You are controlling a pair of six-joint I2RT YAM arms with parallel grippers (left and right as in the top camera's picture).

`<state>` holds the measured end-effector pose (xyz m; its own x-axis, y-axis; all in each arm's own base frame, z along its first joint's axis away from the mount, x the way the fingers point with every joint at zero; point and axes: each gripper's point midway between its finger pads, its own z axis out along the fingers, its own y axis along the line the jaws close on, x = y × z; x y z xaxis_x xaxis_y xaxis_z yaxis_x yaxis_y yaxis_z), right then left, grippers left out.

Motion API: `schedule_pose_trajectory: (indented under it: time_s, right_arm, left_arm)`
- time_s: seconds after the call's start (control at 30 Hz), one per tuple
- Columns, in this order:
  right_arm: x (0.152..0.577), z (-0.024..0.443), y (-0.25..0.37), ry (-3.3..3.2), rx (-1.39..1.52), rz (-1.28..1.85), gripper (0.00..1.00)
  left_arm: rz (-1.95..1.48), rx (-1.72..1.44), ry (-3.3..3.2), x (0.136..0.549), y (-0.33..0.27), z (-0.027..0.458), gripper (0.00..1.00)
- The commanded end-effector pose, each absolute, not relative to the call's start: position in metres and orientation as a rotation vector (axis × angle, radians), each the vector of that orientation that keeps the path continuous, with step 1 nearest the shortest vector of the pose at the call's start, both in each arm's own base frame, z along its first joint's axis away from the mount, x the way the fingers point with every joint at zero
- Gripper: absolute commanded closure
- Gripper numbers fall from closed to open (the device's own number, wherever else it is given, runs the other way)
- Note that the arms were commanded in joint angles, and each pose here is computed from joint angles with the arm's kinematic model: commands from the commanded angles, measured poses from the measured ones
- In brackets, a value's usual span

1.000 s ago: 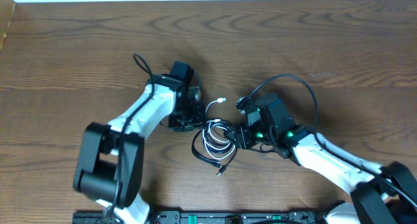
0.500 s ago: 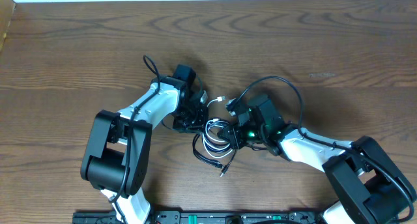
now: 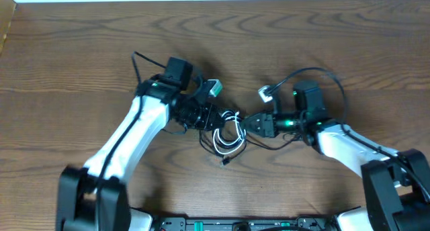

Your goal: Untangle cables

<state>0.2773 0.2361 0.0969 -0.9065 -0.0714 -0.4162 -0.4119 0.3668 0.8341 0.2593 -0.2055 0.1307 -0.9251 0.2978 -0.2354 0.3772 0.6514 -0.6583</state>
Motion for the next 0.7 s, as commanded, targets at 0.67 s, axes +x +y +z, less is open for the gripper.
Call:
schedule_pose_trajectory:
  time_s: [0.67]
  right_arm:
    - [0.259, 0.118, 0.216, 2.299, -0.359, 1.823, 0.43]
  left_arm:
    - [-1.202, 1.018, 2.522, 0.222, -0.228, 0.158, 0.92]
